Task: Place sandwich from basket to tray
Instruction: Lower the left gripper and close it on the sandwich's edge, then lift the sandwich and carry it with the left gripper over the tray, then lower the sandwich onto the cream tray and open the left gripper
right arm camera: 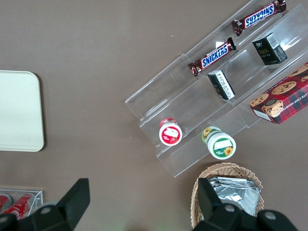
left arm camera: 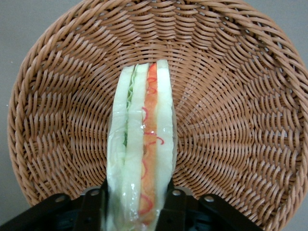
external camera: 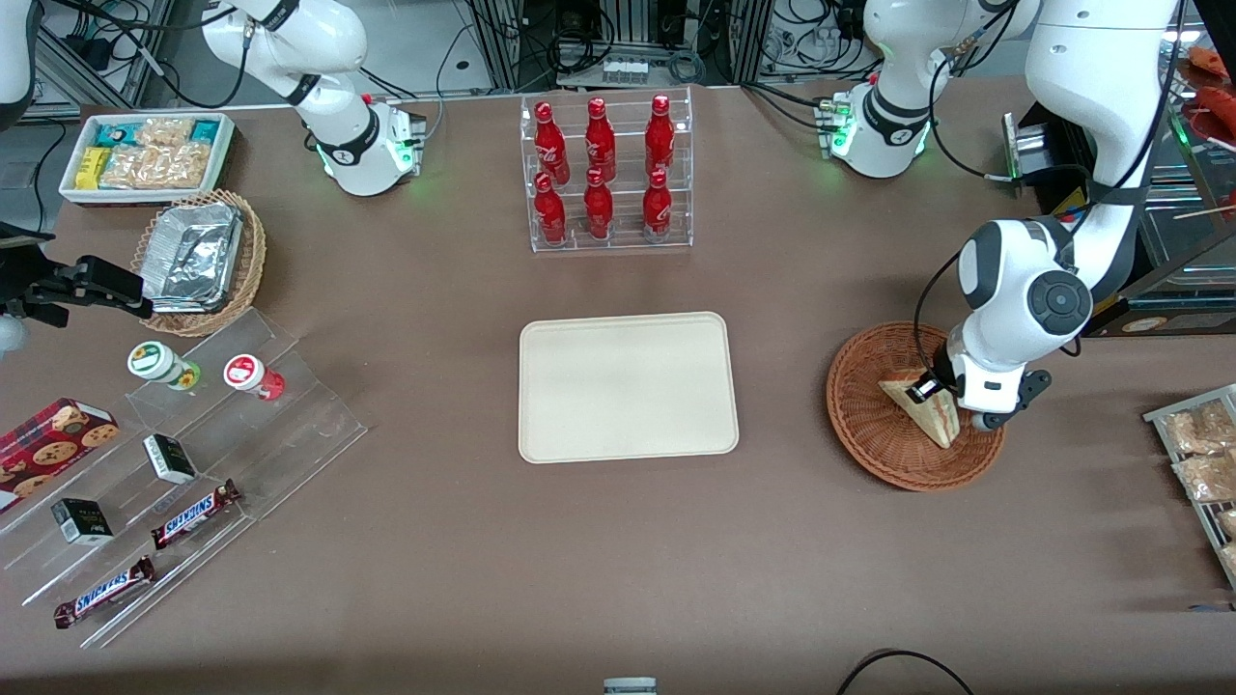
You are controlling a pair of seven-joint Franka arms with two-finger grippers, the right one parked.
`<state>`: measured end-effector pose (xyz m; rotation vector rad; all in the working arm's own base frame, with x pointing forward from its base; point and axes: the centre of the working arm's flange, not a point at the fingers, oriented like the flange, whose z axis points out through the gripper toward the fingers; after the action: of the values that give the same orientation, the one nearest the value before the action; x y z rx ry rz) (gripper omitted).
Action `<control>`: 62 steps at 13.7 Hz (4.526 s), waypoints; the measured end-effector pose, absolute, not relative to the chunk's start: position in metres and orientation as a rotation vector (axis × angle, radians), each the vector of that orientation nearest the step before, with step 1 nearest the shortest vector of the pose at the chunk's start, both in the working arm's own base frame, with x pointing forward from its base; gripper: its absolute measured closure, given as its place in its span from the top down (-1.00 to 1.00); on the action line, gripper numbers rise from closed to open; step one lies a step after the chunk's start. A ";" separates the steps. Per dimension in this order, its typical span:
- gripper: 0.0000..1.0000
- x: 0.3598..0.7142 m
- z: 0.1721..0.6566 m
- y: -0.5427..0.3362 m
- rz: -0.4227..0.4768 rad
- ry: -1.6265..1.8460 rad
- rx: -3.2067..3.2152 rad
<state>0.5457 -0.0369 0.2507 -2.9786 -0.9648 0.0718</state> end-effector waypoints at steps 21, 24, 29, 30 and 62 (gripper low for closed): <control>-0.67 0.518 0.336 -0.405 0.073 -0.171 -3.136; -0.67 0.511 0.311 -0.457 0.084 -0.069 -3.147; -0.67 0.501 0.276 -0.513 0.135 -0.003 -3.164; -0.67 0.501 0.273 -0.517 0.149 0.002 -3.159; 1.00 0.545 0.419 -0.486 0.120 -0.025 -3.155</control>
<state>0.5454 -0.4857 0.4190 -3.1550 -0.0252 0.1202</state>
